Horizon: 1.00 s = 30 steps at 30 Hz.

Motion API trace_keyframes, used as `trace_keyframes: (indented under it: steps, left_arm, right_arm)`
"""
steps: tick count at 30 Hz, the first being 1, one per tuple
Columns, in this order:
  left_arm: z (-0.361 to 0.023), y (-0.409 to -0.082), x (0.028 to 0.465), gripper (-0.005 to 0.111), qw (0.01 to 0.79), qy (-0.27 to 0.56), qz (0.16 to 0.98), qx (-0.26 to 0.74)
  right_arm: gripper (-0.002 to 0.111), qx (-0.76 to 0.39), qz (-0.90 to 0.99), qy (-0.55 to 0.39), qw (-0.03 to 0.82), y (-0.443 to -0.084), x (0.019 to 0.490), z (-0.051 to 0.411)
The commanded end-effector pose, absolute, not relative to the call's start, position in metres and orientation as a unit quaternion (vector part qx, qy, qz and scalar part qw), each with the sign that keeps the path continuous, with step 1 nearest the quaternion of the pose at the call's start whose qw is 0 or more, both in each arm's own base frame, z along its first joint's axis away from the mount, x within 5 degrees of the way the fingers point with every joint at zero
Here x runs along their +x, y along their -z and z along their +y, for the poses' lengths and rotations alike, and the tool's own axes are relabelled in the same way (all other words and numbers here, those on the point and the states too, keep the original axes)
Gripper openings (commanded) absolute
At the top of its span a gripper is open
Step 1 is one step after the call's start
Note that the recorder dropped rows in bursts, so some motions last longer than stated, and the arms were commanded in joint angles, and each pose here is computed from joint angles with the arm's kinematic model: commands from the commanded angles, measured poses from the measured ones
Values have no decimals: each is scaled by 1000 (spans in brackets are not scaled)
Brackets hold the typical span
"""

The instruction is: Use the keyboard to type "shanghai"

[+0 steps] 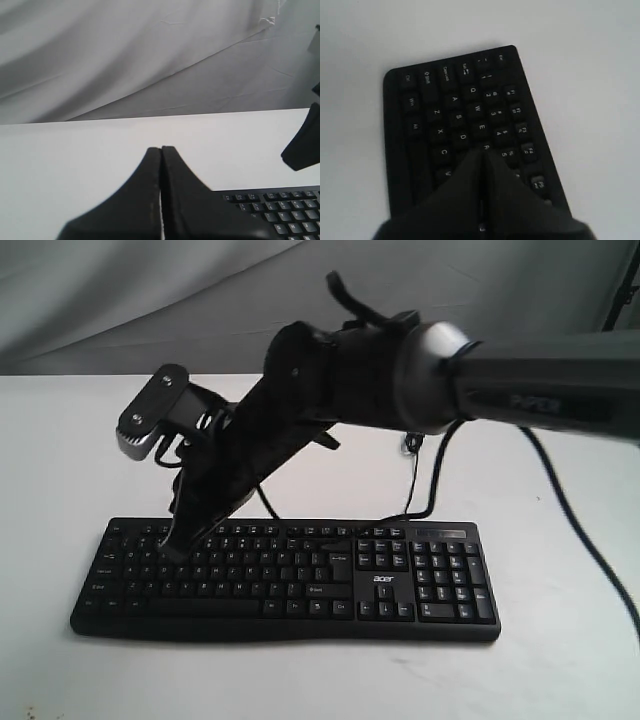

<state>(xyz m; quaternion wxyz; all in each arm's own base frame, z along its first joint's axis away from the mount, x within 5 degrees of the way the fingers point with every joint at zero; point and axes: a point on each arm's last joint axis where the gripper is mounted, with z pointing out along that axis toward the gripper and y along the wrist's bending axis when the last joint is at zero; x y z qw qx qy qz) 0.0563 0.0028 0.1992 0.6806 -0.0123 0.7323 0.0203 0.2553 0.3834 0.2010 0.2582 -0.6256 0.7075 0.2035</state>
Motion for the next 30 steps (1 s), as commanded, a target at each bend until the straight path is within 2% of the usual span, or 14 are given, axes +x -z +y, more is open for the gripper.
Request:
trace_keyframes:
  steps: [1, 9, 14, 30]
  left_arm:
    - [2, -199, 56, 0, 683, -16, 730, -11]
    - [2, -199, 56, 0, 683, -16, 730, -11]
    - [2, -199, 56, 0, 683, -16, 730, -11]
    - [2, -199, 56, 0, 683, -16, 730, -11]
  right_arm:
    - [0, -628, 709, -188, 260, -194, 259, 407]
    - [0, -653, 704, -185, 208, -166, 263, 443]
    - [0, -667, 694, -177, 204, -149, 256, 458]
    - [0, -667, 700, -171, 191, -126, 255, 462]
